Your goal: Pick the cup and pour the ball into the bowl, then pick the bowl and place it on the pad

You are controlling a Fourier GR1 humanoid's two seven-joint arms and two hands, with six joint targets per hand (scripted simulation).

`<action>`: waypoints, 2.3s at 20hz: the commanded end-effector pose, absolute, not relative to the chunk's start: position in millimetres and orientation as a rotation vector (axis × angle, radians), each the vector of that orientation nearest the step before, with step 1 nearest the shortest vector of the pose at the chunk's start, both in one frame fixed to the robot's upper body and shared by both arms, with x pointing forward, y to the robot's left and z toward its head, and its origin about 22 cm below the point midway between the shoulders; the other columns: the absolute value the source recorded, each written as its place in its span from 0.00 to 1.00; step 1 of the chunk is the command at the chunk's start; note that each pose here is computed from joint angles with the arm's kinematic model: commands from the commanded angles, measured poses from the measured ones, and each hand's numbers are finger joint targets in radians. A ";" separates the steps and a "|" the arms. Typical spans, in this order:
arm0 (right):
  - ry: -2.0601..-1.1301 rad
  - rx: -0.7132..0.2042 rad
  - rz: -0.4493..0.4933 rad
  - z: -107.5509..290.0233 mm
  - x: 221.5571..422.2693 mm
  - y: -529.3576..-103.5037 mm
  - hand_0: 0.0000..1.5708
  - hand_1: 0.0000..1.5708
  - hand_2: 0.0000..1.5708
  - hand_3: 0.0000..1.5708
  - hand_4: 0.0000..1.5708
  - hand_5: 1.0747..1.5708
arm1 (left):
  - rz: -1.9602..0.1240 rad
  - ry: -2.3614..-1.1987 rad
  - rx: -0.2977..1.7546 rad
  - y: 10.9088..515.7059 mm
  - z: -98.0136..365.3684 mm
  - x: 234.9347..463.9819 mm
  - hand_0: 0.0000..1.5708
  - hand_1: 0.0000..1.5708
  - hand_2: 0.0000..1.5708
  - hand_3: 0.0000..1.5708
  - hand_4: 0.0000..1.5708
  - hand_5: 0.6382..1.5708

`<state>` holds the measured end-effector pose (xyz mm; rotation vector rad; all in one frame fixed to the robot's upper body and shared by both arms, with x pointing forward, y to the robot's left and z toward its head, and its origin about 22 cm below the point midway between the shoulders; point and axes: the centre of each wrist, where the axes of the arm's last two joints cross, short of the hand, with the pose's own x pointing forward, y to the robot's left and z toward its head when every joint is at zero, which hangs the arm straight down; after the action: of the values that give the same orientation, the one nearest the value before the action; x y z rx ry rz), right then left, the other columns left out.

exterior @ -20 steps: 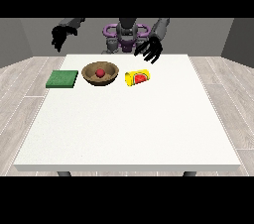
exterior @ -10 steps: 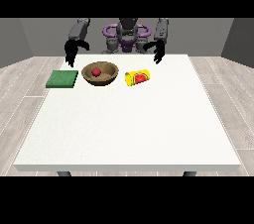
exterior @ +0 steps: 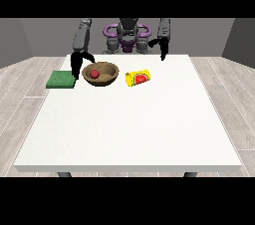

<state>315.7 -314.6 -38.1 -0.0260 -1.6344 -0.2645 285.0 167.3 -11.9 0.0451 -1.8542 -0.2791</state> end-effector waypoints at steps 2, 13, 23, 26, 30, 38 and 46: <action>-1.631 -0.053 -0.330 -67.3 309.0 -331.2 0.00 0.00 0.00 0.00 0.24 1.00 | -0.296 -1.903 0.017 153.7 13.0 279.8 0.00 0.00 0.00 0.00 0.60 0.85; -1.594 -0.055 -0.326 -94.7 304.1 -316.0 0.00 0.00 0.00 0.00 0.23 1.00 | -0.337 -1.910 -0.001 150.7 37.9 275.1 0.00 0.00 0.00 0.00 0.61 0.84; -1.430 -0.125 -0.532 -116.6 280.8 -317.7 1.00 1.00 1.00 0.85 0.59 0.76 | -0.337 -1.965 0.016 162.9 43.8 275.5 0.00 0.00 0.00 0.00 0.61 0.83; -1.442 -0.129 -0.548 -108.2 286.4 -321.6 1.00 1.00 1.00 1.00 0.61 0.84 | -0.331 -1.959 0.019 166.4 38.4 276.8 0.00 0.00 0.00 0.00 0.63 0.81; -1.450 -0.154 -0.581 -61.5 325.6 -334.4 1.00 1.00 1.00 0.95 0.60 0.83 | -0.310 -1.945 0.029 171.8 32.2 281.9 0.00 0.00 0.00 0.00 0.68 0.78; -1.367 -0.226 -0.530 -13.5 331.1 -391.8 1.00 1.00 1.00 0.81 0.59 0.86 | -0.246 -1.797 0.062 208.5 -6.3 267.0 0.00 0.00 0.00 0.00 0.73 0.77; -1.328 -0.203 -0.462 -10.5 325.0 -395.0 1.00 1.00 1.00 0.71 0.60 0.84 | -0.212 -1.741 0.102 204.3 -26.9 262.9 0.00 0.00 0.00 0.00 0.74 0.76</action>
<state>327.1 -390.2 -16.2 -0.2120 -1.3295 -0.4923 266.6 206.9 -14.1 0.0796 -1.7629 -0.2285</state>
